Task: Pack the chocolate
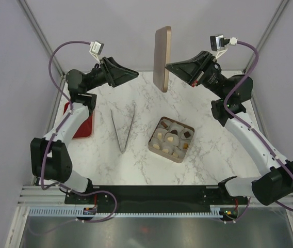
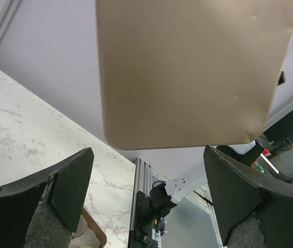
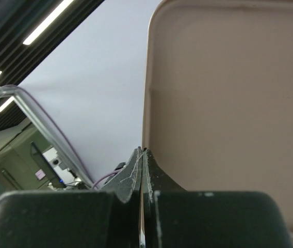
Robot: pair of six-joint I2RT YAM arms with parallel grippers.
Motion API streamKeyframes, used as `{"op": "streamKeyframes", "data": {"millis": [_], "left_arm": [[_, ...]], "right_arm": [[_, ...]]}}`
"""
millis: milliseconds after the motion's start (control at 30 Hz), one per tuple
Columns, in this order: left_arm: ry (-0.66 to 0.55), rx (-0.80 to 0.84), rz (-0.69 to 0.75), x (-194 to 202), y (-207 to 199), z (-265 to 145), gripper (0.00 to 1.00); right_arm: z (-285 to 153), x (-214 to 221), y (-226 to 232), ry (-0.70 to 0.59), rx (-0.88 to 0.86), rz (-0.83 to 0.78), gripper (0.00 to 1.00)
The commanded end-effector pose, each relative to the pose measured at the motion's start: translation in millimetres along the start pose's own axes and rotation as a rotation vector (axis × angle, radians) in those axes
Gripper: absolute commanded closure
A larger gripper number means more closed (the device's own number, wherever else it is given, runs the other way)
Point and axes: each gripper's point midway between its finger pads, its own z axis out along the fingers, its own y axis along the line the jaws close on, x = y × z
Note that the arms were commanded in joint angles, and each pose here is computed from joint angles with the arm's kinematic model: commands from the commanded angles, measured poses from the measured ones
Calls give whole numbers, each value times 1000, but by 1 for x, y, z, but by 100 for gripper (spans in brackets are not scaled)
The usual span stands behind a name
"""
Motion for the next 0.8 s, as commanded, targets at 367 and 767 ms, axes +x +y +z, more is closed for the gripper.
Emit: {"op": "streamKeyframes", "data": {"millis": [367, 767], "left_arm": [[22, 228, 80, -18, -9, 21, 5], [-15, 383, 17, -15, -21, 31, 5]], "right_arm": [[-5, 0, 79, 16, -255, 32, 100], [-6, 13, 56, 18, -300, 128, 100]]}}
